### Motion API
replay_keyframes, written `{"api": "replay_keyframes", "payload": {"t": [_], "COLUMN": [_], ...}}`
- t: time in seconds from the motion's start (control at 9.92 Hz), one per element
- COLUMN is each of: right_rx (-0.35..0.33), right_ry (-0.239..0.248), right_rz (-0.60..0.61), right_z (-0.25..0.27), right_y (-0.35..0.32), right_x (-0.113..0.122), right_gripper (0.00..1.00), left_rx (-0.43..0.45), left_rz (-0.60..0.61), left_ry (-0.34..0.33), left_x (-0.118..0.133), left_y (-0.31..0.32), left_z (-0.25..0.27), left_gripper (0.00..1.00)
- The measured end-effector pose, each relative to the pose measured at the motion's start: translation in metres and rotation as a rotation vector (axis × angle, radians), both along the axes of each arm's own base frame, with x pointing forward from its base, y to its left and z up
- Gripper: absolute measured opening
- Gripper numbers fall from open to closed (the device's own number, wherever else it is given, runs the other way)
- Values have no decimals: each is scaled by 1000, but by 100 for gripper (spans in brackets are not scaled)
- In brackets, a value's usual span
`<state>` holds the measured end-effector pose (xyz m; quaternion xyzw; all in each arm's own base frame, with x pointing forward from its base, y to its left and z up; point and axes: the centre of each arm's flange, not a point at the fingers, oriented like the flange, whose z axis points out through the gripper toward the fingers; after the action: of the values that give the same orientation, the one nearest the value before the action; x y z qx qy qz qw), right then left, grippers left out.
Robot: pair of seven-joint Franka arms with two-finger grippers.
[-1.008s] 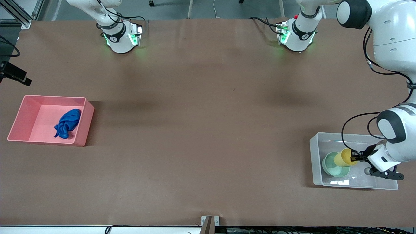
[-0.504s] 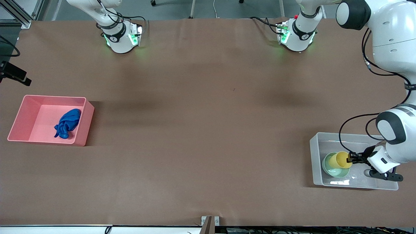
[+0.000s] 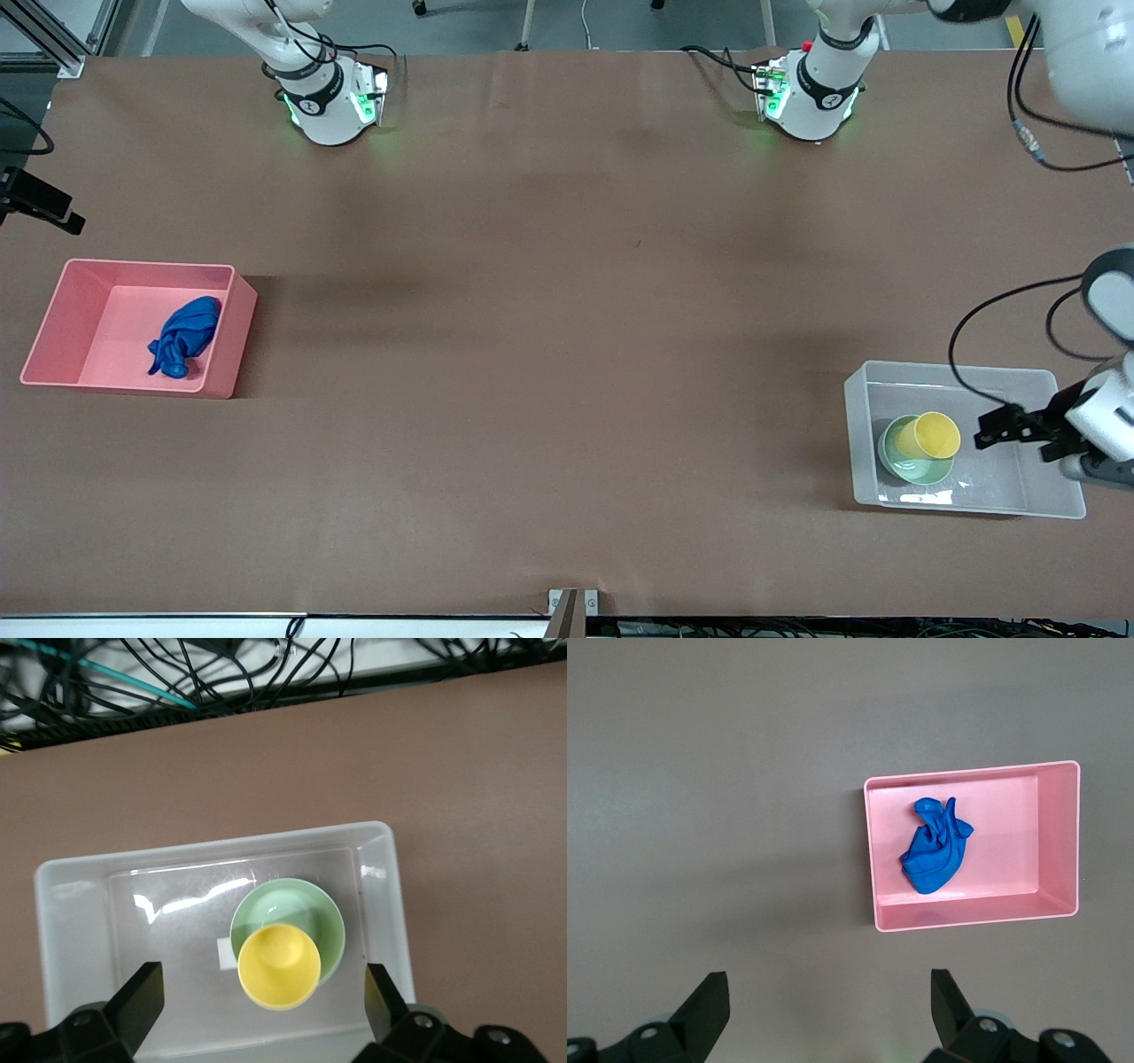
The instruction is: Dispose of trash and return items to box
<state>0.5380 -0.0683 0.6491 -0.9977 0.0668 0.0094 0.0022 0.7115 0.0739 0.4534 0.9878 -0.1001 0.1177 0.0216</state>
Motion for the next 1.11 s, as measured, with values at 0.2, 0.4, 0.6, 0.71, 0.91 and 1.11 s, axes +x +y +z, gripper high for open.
{"api": "replay_keyframes", "payload": {"t": [0.2, 0.4, 0.6, 0.71, 0.91, 1.11], "right_rx": [0, 0, 0, 0, 0, 0], "right_ry": [0, -1, -1, -1, -1, -1], "right_rz": [-1, -3, -7, -9, -10, -10], "right_z": [0, 0, 0, 0, 0, 0], "right_y": [0, -2, -4, -5, -5, -5], "right_x": [0, 0, 0, 0, 0, 0], "right_gripper": [100, 100, 100, 100, 100, 100], "left_rx": [-4, 33, 47, 44, 35, 32], "left_rz": [-6, -33, -21, -16, 8, 36], "left_ry": [-9, 53, 90, 99, 85, 114], "left_x": [-49, -111, -166, -184, -192, -187], "left_y": [-25, -49, -66, -74, -94, -101], "left_z": [67, 134, 190, 206, 223, 238], "left_gripper": [100, 100, 100, 100, 100, 100]}}
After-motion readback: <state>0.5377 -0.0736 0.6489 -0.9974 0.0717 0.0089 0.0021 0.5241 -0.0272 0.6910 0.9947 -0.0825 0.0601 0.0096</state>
